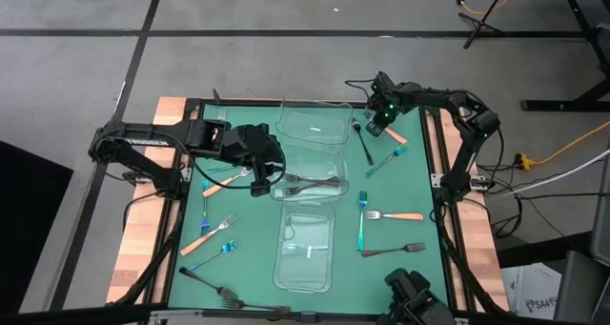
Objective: Sort silverware by color (type)
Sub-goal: Put the yellow fork into the top transparent bin
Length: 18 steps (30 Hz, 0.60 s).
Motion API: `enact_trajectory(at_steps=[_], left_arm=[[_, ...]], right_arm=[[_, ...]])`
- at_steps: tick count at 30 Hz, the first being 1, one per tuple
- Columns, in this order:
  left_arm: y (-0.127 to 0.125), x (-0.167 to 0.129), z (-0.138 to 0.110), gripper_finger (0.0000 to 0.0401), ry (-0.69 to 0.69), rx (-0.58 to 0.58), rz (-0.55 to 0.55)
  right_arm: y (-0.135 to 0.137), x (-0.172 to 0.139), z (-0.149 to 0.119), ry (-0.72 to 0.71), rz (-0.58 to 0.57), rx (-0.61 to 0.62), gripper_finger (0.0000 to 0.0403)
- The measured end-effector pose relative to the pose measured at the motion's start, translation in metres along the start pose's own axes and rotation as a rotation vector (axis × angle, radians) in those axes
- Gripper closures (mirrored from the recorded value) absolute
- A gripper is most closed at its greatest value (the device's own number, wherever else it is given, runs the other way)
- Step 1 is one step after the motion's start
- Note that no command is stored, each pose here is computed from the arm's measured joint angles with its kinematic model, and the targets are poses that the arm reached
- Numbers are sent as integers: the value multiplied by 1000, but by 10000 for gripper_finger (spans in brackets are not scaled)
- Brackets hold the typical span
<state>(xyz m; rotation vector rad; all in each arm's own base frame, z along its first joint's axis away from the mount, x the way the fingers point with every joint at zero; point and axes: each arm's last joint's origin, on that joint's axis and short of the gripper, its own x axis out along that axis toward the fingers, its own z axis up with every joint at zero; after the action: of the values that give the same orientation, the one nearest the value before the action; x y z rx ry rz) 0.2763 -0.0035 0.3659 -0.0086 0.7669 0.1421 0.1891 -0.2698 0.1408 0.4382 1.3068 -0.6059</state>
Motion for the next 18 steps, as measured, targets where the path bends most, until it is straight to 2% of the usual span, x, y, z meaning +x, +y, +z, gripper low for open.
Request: enact_trajectory(at_steps=[5,18], left_arm=[[0,0,0,317,0,0,0],[0,0,0,317,0,0,0]], right_arm=[[0,0,0,0,-3,0,397],[0,0,0,2,-3,0,399]])
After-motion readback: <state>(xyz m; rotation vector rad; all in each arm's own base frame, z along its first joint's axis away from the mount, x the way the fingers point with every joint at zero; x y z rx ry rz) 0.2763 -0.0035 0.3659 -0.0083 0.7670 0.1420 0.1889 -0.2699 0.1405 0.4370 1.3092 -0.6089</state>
